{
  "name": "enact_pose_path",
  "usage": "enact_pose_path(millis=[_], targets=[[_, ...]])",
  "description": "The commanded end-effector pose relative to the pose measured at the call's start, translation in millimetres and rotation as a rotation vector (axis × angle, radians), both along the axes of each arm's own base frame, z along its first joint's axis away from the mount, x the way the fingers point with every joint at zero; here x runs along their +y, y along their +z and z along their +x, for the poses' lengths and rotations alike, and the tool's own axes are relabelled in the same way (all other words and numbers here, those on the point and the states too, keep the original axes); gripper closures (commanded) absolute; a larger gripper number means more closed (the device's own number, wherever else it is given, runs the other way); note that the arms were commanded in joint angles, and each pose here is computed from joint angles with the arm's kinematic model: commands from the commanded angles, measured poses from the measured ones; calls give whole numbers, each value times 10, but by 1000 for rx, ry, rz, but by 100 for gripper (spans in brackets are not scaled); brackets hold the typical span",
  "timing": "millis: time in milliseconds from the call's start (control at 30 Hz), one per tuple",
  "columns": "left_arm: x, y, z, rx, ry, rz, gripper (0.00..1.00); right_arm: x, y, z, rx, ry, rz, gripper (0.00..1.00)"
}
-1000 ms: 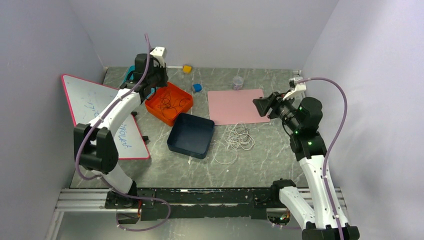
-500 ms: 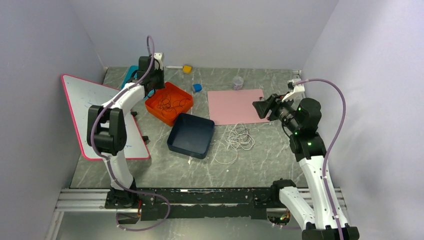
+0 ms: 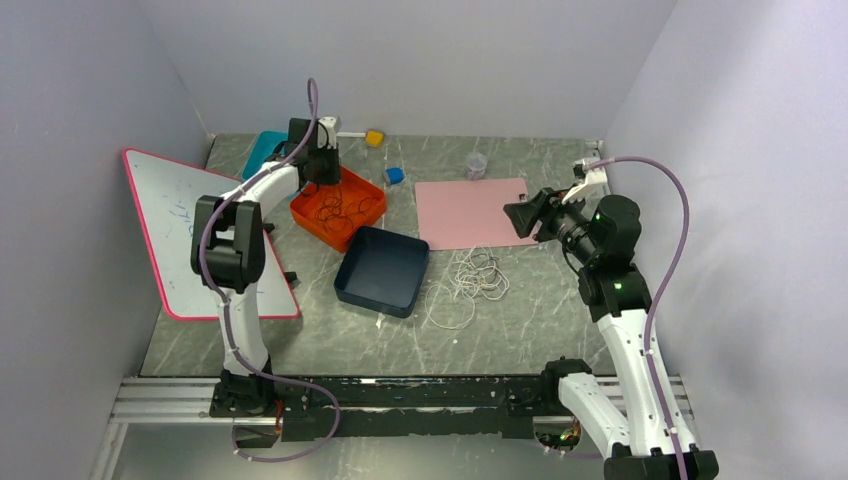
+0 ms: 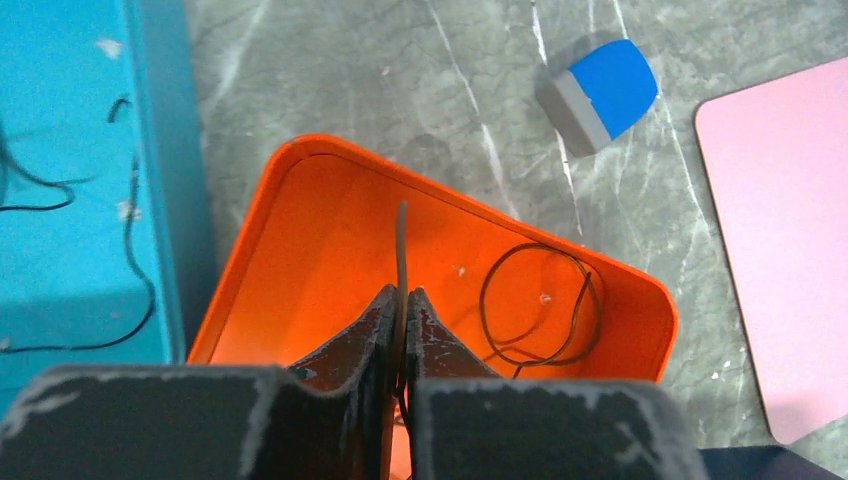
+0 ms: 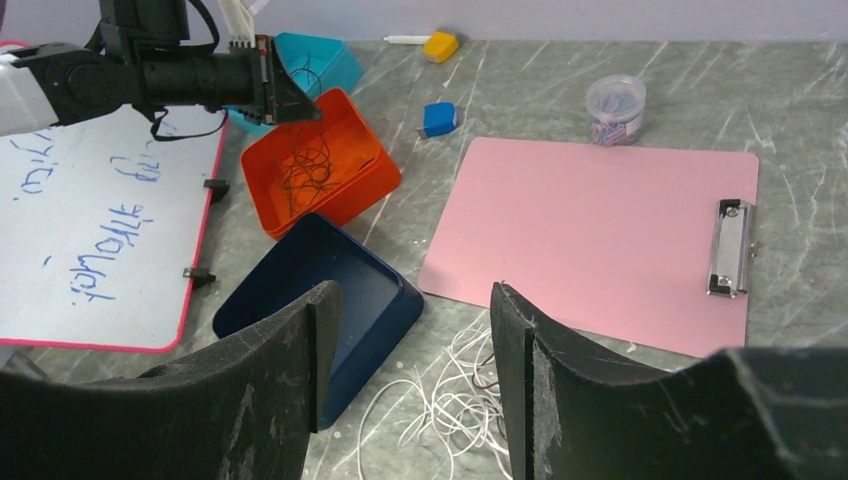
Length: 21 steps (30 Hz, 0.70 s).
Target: Untangle the cables
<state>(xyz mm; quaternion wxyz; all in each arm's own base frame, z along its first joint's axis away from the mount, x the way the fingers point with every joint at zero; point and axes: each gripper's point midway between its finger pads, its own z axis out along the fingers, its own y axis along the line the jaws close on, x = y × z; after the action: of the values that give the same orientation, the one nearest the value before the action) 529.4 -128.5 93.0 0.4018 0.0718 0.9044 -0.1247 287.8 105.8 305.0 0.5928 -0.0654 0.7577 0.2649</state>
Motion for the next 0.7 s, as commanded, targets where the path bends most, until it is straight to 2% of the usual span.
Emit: enact_pose_path(millis=[0,67,200,300,500,667], targets=[[-176,-27,-29,50,-104,-67,88,18,-70,0,12,15,0,40],[-176,-46,-40,60,-110,-61,82,30,-79,6,15,21,3,40],[-129,111,-30,16,-88,-51,63,42,-90,17,19,25,11,40],[-98,242,-26,-11,-76,-42,56,54,-107,23,24,30,18,40],[-30,503,-57,-70,-46,-27,53,47,-135,26,30,25,15,40],[-45,642,-129,-86,-56,-40,55,33,-174,26,38,17,10,40]])
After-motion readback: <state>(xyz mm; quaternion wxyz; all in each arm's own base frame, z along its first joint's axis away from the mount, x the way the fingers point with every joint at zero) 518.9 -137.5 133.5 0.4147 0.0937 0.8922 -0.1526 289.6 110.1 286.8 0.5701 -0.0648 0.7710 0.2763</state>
